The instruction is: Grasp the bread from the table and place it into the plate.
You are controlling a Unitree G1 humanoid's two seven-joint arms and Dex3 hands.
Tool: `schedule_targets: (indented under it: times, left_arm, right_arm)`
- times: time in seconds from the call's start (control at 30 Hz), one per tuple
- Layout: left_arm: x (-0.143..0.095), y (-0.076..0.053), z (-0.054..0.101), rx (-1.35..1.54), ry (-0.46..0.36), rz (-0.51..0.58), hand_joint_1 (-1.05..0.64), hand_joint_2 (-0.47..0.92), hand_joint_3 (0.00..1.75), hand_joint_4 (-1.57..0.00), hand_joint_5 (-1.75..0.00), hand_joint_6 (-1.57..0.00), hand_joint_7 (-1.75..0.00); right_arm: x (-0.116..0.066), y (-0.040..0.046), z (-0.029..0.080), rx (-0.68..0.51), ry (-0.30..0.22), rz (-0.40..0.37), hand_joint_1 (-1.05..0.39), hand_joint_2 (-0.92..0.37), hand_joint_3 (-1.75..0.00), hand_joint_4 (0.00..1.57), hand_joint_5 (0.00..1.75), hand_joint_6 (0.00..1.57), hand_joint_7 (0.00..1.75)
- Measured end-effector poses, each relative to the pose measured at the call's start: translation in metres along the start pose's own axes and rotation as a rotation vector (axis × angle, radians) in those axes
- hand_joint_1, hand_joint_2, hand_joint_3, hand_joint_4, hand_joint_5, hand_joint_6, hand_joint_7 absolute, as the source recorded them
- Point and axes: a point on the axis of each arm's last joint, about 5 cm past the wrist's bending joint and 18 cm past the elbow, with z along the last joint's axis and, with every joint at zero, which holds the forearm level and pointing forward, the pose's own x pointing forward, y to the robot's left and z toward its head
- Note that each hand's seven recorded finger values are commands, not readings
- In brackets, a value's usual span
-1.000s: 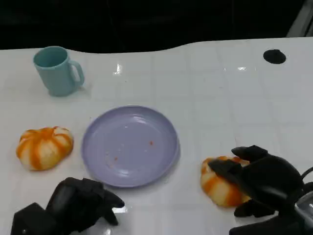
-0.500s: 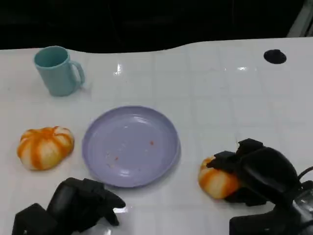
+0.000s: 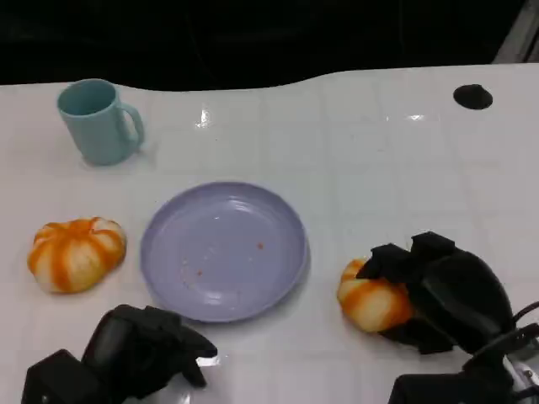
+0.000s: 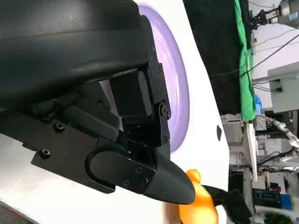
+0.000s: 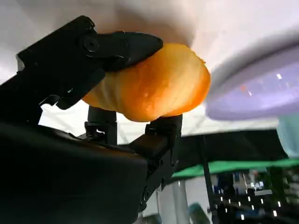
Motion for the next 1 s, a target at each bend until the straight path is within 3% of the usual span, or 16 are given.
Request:
schedule_targets:
  times: [0.2,0.3,0.53,0.6,0.77,1.0]
  left_arm:
    - [0.000,0.000,0.000,0.002,0.001,0.000,-1.05,0.92,0.11,-1.30,-1.04,-1.53,-0.32]
    - [0.000,0.000,0.000,0.004,0.002,0.005,-1.05,0.92,0.11,-1.30,-1.04,-1.54,-0.32]
    - [0.000,-0.001,0.000,0.004,0.003,0.003,-1.05,0.92,0.11,-1.30,-1.04,-1.53,-0.32]
    - [-0.001,0.000,0.000,0.004,0.003,0.004,-1.05,0.92,0.11,-1.30,-1.03,-1.53,-0.32]
    - [-0.001,0.000,0.000,0.008,0.000,0.005,-1.05,0.92,0.11,-1.29,-1.03,-1.53,-0.32]
    - [-0.002,0.000,-0.001,0.001,0.004,0.007,-1.05,0.92,0.09,-1.30,-1.03,-1.53,-0.32]
  right_arm:
    - [0.009,-0.0041,0.006,0.101,-0.047,-0.113,-0.24,-0.44,-1.15,0.88,1.75,0.68,1.60]
    - [0.014,-0.0050,0.009,0.137,-0.050,-0.139,-0.22,-0.39,-1.21,0.89,1.75,0.65,1.71]
    - [0.046,-0.0126,0.032,0.275,-0.143,-0.211,-0.15,-0.27,-1.36,0.93,1.75,0.74,1.66]
    - [0.053,-0.0103,0.039,0.295,-0.163,-0.207,-0.13,-0.25,-1.38,0.93,1.75,0.74,1.66]
    - [0.066,-0.0002,0.051,0.309,-0.196,-0.143,-0.07,-0.25,-1.35,0.95,1.75,0.87,1.42]
    - [0.089,0.0072,0.066,0.302,-0.229,-0.072,-0.05,-0.32,-1.25,0.95,1.75,0.85,1.51]
